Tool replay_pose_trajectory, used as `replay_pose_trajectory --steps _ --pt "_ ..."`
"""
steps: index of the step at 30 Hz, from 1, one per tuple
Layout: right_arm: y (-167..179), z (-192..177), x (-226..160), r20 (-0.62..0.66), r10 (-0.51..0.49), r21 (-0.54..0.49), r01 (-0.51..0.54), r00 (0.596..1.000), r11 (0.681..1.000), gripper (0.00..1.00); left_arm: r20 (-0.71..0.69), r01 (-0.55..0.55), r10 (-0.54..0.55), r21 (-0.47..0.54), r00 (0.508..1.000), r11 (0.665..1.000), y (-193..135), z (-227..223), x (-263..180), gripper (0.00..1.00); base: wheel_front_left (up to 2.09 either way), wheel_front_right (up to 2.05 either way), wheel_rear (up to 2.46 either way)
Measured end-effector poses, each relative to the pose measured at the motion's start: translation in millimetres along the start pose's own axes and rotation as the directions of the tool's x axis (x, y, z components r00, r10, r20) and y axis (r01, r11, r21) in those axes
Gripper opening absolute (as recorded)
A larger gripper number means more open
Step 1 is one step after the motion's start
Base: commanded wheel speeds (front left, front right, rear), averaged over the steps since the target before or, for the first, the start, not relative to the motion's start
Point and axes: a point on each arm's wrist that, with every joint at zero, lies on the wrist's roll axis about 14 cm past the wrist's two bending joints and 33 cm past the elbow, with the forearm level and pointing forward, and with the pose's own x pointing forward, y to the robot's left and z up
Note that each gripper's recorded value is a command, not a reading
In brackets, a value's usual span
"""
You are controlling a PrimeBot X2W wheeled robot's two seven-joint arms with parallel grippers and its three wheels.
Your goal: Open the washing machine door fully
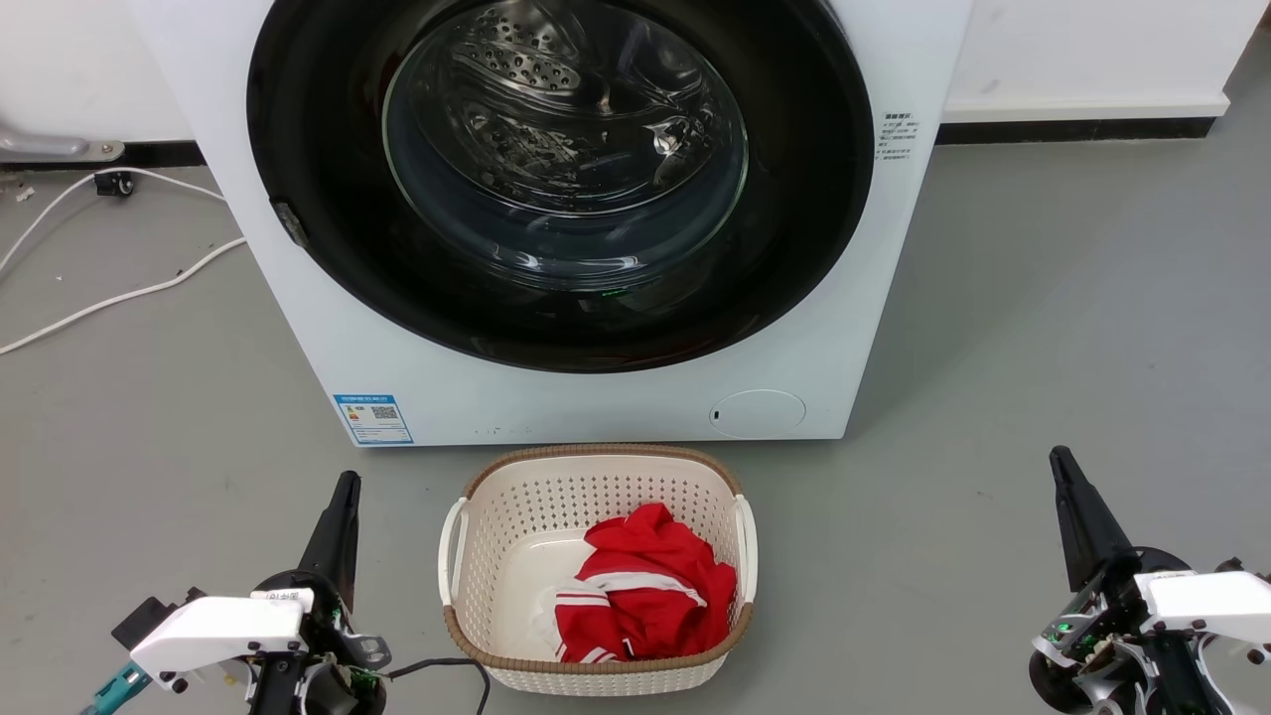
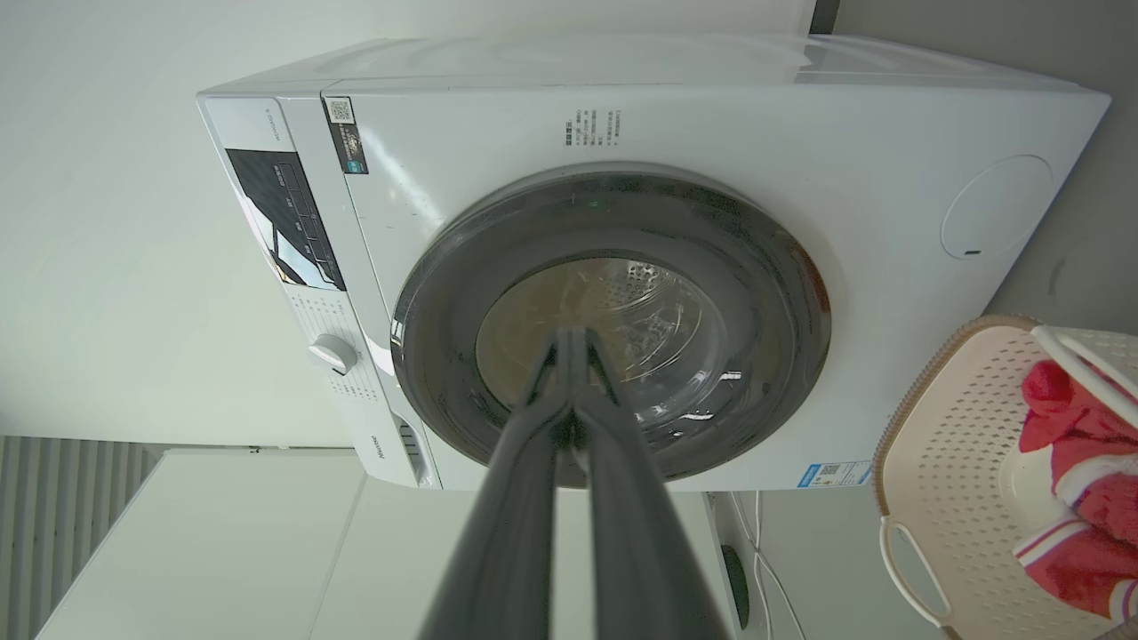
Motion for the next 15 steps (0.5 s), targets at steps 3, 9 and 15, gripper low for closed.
replay_pose_trajectory --steps 3,9,15 --pt "-0.1 0.0 0.0 0.001 0.0 0.001 0.0 1.0 1.0 0.0 0.0 0.0 0.0 -0.001 1.0 1.0 0.0 0.0 0.0 0.0 0.0 0.0 0.0" --pt "-0.1 0.2 0.0 0.001 0.0 0.002 0.0 1.0 1.0 0.0 0.002 0.0 0.0 -0.002 1.0 1.0 0.1 0.2 0.0 0.0 0.0 0.0 0.0" --pt "-0.2 0.3 -0.1 0.002 0.0 0.003 0.0 1.0 1.0 0.0 0.002 0.0 0.0 -0.001 1.0 1.0 0.1 0.3 -0.1 0.0 0.0 0.0 0.0"
